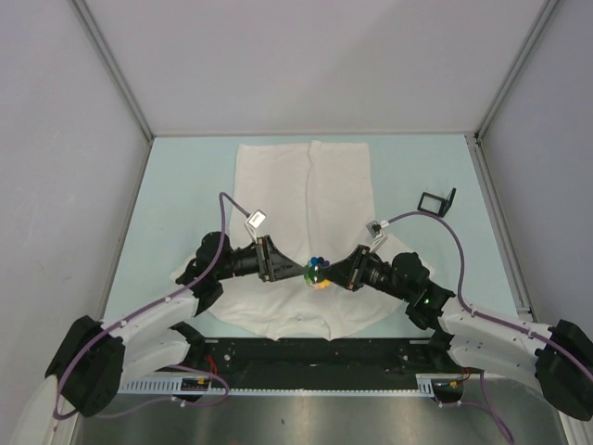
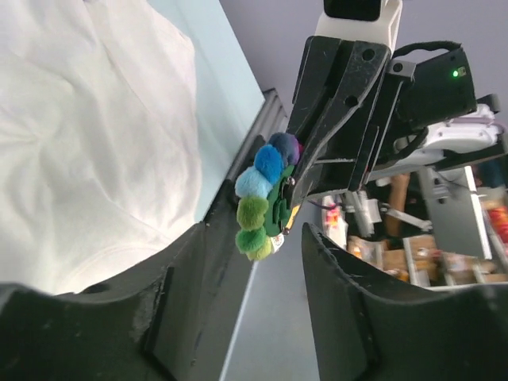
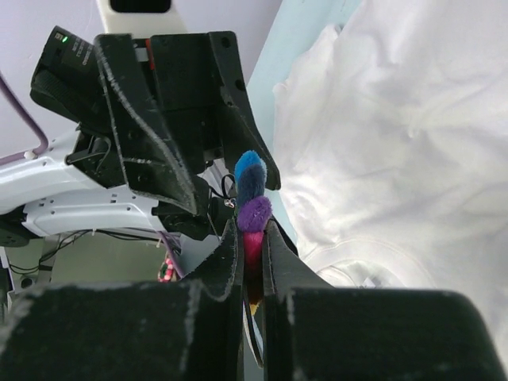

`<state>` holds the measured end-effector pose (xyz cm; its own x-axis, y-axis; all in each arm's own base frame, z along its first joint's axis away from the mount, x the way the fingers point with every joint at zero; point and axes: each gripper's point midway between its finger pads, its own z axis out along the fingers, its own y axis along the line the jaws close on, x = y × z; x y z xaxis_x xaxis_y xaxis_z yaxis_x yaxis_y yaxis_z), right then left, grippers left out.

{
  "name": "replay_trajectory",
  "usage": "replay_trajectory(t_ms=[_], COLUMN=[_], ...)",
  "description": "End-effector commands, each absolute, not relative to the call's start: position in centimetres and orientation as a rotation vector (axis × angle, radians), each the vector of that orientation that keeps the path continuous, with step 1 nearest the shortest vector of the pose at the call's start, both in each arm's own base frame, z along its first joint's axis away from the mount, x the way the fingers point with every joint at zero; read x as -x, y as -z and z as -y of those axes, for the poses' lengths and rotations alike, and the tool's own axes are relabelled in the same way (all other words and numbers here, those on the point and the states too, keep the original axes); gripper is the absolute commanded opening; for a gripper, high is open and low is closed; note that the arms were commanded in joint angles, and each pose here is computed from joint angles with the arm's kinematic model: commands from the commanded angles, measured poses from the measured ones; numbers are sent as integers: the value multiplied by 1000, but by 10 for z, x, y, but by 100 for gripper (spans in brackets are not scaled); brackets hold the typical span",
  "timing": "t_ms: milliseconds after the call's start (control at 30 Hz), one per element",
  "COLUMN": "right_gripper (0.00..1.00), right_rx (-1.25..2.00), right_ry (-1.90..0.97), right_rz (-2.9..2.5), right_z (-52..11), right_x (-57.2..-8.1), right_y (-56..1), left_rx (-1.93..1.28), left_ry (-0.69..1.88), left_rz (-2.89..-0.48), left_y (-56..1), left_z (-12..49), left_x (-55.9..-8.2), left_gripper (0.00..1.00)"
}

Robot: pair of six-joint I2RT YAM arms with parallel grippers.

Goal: Remove the brooch from the garment

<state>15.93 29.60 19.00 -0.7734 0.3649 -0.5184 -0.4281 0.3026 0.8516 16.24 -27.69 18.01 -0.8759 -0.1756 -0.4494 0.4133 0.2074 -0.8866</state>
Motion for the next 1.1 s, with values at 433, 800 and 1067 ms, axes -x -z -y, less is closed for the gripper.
replay_trajectory(t_ms=[433, 800, 1067], right_gripper=[0, 0, 0], right_rx=[14, -11, 1], right_ry=[-1549, -1507, -1477], right_rz=[-1853, -1857, -1863], right_z=[-289, -286, -288], right_x=[-166, -170, -169], right_y=[-202, -200, -201], left_rx=[-411, -413, -409], left_ry=[1494, 1505, 1514], left_rz=[-1933, -1953, -1970], left_y=[-202, -203, -202], left_z=[297, 309, 315], left_x=[-163, -163, -165], left_gripper=[63, 60, 57])
